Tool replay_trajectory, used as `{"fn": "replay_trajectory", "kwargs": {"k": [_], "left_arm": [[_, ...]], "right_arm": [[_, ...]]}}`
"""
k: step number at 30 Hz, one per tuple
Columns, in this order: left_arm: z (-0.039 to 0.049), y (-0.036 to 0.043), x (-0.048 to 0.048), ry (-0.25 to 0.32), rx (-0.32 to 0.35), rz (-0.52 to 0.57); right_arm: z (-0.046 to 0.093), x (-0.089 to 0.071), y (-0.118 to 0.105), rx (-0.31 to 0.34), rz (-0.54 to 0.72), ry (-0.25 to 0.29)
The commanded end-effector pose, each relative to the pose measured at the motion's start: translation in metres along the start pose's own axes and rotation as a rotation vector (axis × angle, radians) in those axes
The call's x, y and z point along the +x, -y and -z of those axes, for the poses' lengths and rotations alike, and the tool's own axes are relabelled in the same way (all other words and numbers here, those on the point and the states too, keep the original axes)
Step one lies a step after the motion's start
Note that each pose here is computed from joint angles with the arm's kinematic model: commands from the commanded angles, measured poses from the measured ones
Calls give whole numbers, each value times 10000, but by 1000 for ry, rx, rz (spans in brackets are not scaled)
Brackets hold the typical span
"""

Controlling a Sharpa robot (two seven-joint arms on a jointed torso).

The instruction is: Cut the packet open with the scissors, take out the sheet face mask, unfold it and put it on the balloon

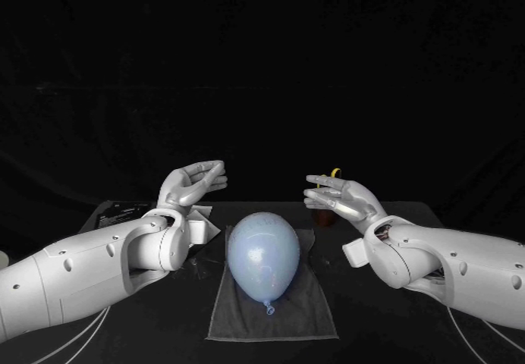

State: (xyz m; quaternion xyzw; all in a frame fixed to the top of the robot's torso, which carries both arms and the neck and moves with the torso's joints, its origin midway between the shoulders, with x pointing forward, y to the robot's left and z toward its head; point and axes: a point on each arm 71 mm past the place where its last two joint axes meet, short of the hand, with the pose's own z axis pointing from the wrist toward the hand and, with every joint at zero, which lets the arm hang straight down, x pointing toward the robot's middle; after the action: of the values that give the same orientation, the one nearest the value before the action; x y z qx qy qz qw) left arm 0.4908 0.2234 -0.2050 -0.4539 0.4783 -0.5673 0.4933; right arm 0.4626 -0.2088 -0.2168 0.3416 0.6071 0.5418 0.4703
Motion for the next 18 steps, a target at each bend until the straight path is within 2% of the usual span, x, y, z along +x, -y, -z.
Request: {"fn": "replay_trajectory", "kwargs": {"k": [1,11,18], "left_arm": [[31,40,12,-68,9,55],[142,83,-75,-135,-31,94],[249,154,-135,-162,-38,100]], "right_arm": [[12,-16,-75,-107,204,-67],[43,-94,-146,-166,418,-128],[54,-162,-203,-161,475,-103]]}}
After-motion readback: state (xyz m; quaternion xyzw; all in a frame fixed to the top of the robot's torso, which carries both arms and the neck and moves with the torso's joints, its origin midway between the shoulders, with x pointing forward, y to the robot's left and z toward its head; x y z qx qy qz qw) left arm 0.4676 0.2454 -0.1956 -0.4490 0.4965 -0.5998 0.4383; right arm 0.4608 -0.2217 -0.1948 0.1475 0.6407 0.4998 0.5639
